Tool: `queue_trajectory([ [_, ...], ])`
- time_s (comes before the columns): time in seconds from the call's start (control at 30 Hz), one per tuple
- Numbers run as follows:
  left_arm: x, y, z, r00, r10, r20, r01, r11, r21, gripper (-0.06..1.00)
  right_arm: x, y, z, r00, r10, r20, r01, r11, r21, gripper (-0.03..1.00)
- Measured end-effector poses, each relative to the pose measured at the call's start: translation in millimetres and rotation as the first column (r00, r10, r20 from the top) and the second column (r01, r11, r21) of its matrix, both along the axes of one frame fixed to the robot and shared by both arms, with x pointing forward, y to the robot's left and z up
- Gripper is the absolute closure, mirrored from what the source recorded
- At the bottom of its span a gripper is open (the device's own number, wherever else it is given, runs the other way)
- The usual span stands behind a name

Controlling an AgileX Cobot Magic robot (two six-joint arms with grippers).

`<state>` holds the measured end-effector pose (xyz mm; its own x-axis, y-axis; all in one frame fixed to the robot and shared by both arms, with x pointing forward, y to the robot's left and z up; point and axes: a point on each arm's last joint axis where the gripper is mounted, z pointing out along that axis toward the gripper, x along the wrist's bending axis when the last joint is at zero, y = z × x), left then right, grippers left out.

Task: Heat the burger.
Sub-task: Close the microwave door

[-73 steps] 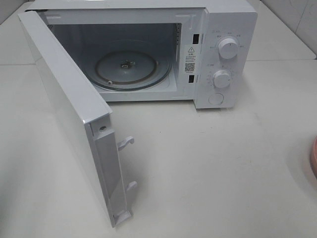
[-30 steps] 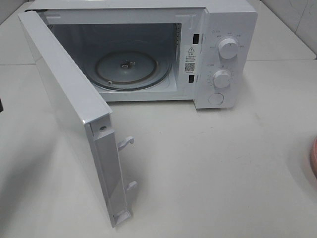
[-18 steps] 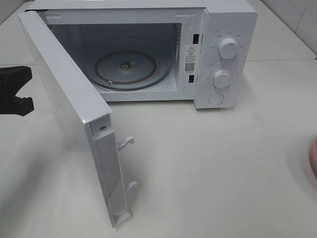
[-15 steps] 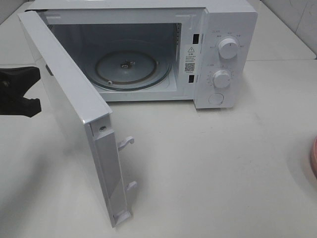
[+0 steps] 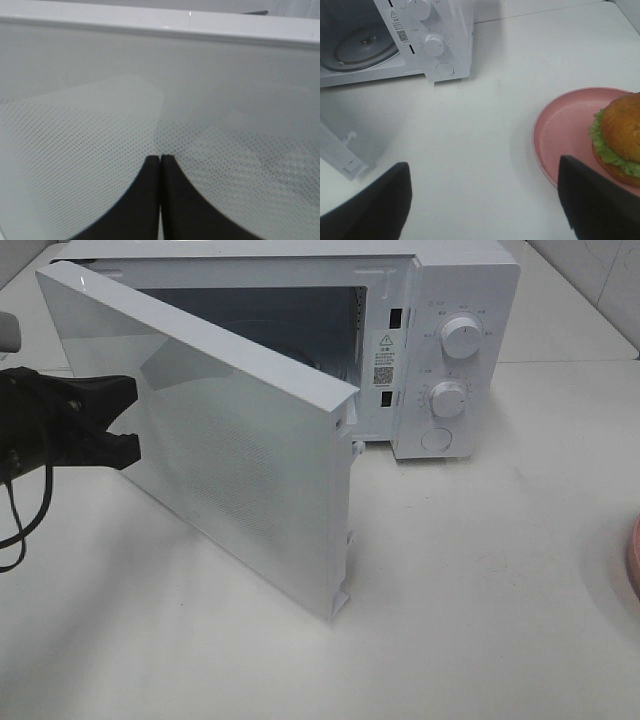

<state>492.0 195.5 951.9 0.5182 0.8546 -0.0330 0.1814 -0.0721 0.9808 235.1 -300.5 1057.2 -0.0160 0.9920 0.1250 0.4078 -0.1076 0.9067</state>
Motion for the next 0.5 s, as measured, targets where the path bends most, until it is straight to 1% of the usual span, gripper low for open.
queue_trajectory([
  [0.13,3.3,-7.5,-0.4,1.000,-0.008,-0.002,0.008,1.000,-0.010,0.94,0.0,0.0,0.1,1.000,0.000,0.001,0.000,1.000,0.000,0.21],
  [0.27,9.6,-23.9,2.0,1.000,-0.020,0.001,0.020,0.999,-0.037,0.94,0.0,0.0,0.1,1.000,0.000,0.001,0.000,1.000,0.000,0.21],
  [0.37,12.6,-30.6,3.2,1.000,-0.022,-0.006,0.022,0.999,-0.039,0.94,0.0,0.0,0.1,1.000,0.000,0.001,0.000,1.000,0.000,0.21],
  [0.4,16.2,-38.3,4.2,1.000,-0.025,-0.017,0.024,0.999,-0.036,0.94,0.0,0.0,0.1,1.000,0.000,0.001,0.000,1.000,0.000,0.21],
  [0.47,18.1,-41.6,4.9,0.999,-0.025,-0.020,0.025,0.999,-0.039,0.94,0.0,0.0,0.1,1.000,0.000,0.001,0.000,1.000,0.000,0.21],
  [0.5,21.5,-47.6,5.3,0.999,-0.024,-0.028,0.023,0.999,-0.045,0.94,0.0,0.0,0.1,1.000,0.000,0.001,0.000,1.000,0.000,0.21],
])
